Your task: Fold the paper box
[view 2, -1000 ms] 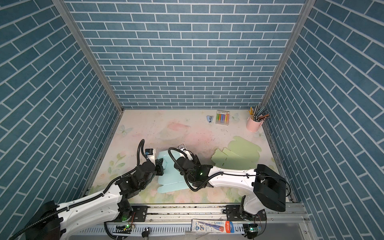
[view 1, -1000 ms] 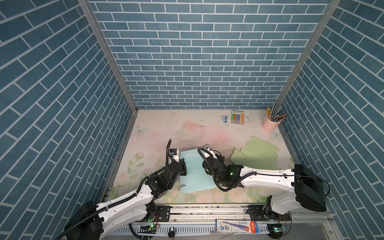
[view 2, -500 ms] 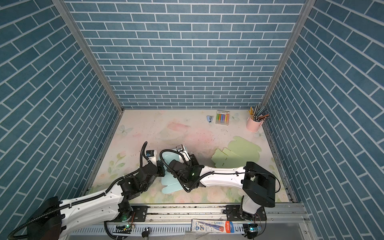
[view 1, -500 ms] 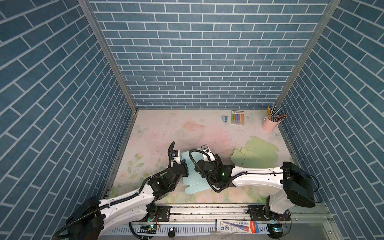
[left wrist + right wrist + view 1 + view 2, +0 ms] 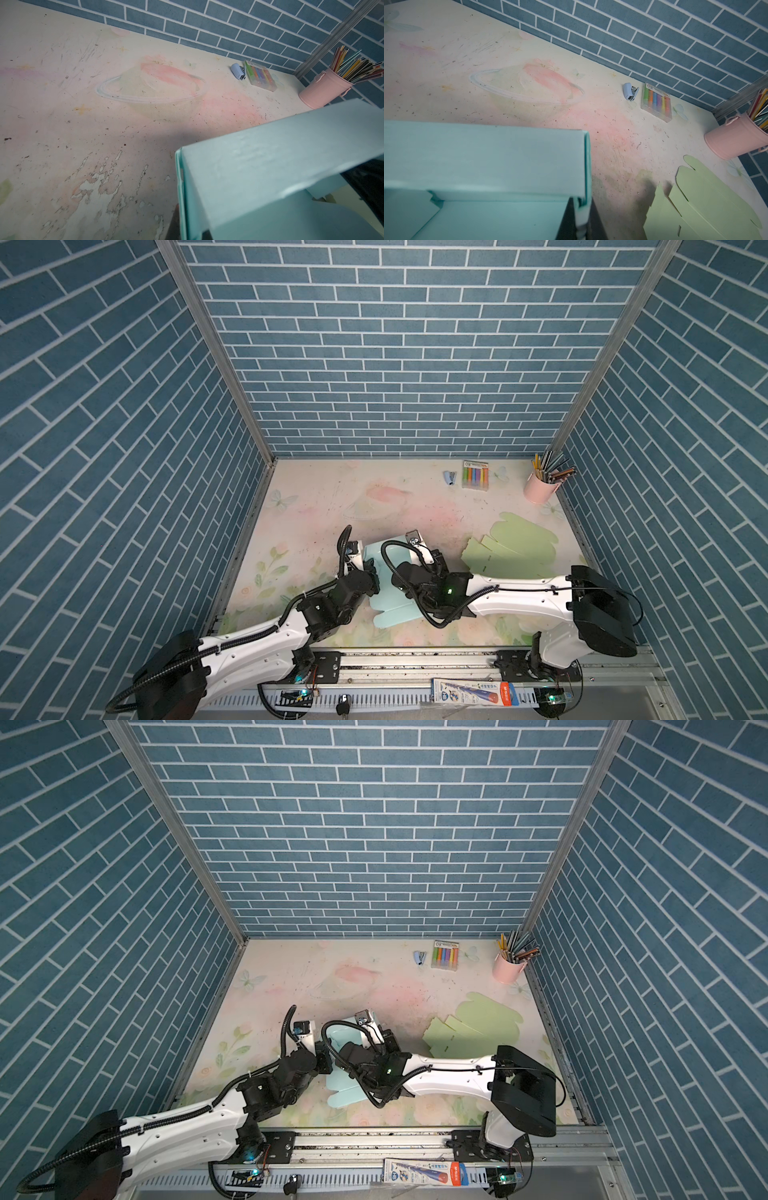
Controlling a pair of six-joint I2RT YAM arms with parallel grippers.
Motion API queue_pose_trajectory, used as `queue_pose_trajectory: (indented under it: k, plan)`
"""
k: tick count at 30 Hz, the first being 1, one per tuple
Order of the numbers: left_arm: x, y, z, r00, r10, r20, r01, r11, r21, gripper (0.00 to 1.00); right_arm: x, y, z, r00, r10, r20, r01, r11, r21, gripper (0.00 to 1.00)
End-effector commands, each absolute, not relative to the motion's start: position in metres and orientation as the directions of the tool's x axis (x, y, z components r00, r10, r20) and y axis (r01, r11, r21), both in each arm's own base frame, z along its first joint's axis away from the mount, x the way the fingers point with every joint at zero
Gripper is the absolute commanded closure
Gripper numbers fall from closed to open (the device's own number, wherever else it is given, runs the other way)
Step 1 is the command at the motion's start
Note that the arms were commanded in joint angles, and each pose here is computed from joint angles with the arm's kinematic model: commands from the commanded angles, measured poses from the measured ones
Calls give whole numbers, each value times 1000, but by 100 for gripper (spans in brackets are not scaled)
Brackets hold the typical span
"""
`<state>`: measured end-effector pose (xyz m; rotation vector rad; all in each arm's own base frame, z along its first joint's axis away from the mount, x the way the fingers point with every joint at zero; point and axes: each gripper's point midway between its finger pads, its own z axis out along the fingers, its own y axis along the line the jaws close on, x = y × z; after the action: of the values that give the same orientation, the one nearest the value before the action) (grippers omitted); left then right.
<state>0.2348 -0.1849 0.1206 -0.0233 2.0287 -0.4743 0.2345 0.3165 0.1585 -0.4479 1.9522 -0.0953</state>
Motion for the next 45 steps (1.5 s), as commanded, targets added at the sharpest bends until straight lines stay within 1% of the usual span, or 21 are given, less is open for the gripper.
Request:
queue_pose_trajectory:
  k: [1, 3, 6, 8, 15, 20, 22, 25, 29, 31, 34, 38, 39, 40, 45]
  plan:
    - [228, -213, 146, -485, -270, -832, 278, 854, -439, 100, 239, 308, 160, -342, -335, -878, -213, 937, -275, 99]
    - [227, -212, 144, -486, -269, -831, 275, 856, -438, 100, 239, 309, 157, -350, -346, -871, -207, 935, -288, 97]
    - [227, -211, 143, -485, -270, -832, 271, 858, -436, 100, 237, 311, 157, -346, -333, -877, -212, 938, -273, 89]
    - [227, -209, 143, -481, -275, -833, 268, 858, -438, 100, 237, 311, 159, -339, -322, -884, -213, 942, -261, 87]
    - [227, -207, 143, -476, -277, -834, 266, 859, -437, 100, 239, 310, 158, -336, -325, -884, -205, 941, -267, 90]
    - [226, -207, 141, -480, -272, -834, 264, 862, -433, 100, 239, 311, 154, -336, -332, -882, -201, 940, -277, 97]
    - [226, -206, 140, -479, -273, -834, 262, 863, -433, 100, 240, 313, 152, -335, -344, -877, -203, 935, -290, 98]
    - [226, -204, 138, -475, -283, -834, 257, 861, -438, 100, 240, 316, 151, -341, -361, -868, -200, 930, -308, 98]
    - [226, -204, 135, -478, -288, -830, 250, 861, -443, 100, 236, 319, 155, -332, -353, -875, -199, 933, -301, 91]
    - [226, -205, 134, -480, -285, -830, 251, 861, -441, 100, 236, 319, 156, -329, -351, -877, -200, 933, -299, 91]
    - [226, -204, 132, -482, -280, -830, 246, 866, -435, 100, 236, 318, 158, -323, -354, -878, -200, 932, -302, 100]
    - [226, -202, 130, -481, -281, -831, 239, 869, -432, 100, 235, 317, 158, -324, -343, -881, -208, 935, -288, 100]
    - [226, -202, 129, -482, -278, -831, 239, 871, -430, 100, 234, 317, 157, -326, -340, -882, -213, 935, -282, 99]
    - [227, -202, 129, -483, -276, -831, 236, 873, -427, 100, 234, 318, 158, -324, -339, -883, -218, 935, -279, 96]
    - [229, -201, 124, -482, -249, -840, 225, 891, -393, 100, 226, 325, 163, -320, -342, -883, -273, 926, -260, 69]
